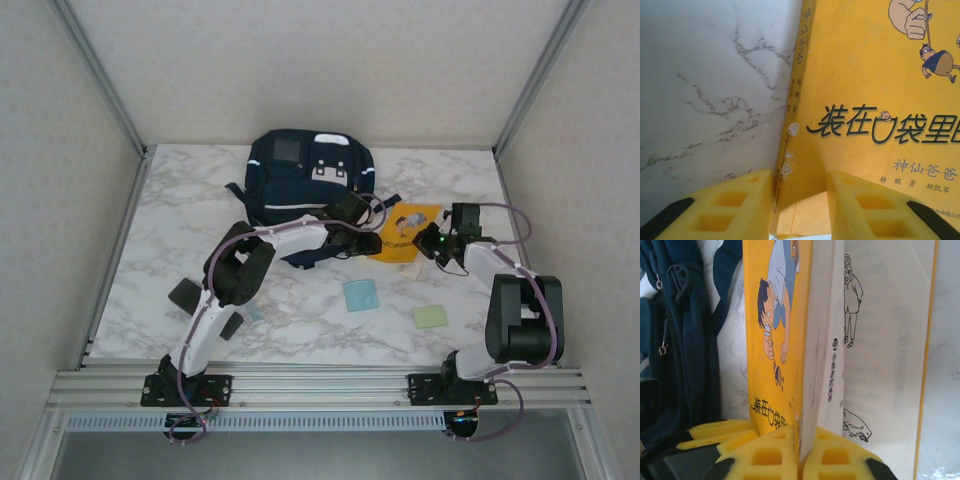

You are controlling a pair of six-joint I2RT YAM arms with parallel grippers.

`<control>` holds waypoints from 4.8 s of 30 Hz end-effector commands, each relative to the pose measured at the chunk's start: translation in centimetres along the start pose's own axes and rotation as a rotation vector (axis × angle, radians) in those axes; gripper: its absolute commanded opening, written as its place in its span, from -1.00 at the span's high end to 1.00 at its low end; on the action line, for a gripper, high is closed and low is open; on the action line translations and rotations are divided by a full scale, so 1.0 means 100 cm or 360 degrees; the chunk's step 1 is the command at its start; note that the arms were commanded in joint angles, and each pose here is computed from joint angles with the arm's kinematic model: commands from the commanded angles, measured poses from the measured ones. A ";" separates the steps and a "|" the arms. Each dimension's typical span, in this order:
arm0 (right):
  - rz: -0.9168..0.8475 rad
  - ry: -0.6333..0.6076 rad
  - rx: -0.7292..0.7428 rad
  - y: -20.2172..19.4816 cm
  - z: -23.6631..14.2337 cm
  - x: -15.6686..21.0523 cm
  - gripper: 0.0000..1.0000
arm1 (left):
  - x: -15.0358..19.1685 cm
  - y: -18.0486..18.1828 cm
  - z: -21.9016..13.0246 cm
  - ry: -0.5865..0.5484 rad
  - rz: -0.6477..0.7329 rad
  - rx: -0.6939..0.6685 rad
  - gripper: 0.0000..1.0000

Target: Pack the student bag

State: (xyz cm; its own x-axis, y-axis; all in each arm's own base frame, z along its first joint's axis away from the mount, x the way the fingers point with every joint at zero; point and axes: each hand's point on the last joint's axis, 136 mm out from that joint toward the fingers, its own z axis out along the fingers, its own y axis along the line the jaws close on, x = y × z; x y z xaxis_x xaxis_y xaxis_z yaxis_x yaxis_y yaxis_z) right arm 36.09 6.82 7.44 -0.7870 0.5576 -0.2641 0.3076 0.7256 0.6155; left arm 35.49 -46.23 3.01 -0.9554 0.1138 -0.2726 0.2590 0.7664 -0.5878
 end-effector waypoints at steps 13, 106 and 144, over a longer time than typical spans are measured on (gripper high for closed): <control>-0.0270 -0.0116 -0.0299 0.088 -0.078 -0.023 1.00 | -0.091 -0.030 -0.118 -0.0438 -0.0195 0.0385 -0.37; 0.0267 -0.0374 -0.0850 0.192 -0.037 -0.015 1.00 | -0.100 0.036 -0.219 -0.1039 -0.0461 0.0380 -0.73; 0.0093 -0.0420 -0.0444 0.089 -0.118 -0.034 1.00 | -0.003 0.135 -0.154 0.0298 0.0950 -0.0617 -0.24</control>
State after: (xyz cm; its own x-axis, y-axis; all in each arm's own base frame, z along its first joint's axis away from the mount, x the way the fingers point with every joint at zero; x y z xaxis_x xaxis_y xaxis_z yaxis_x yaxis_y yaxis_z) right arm 34.76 6.54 19.57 -0.6195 0.7215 -0.3094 0.2680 0.5648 0.7805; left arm 36.84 -26.30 7.22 -0.7059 0.6306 -0.3225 0.6862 0.7217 -0.0908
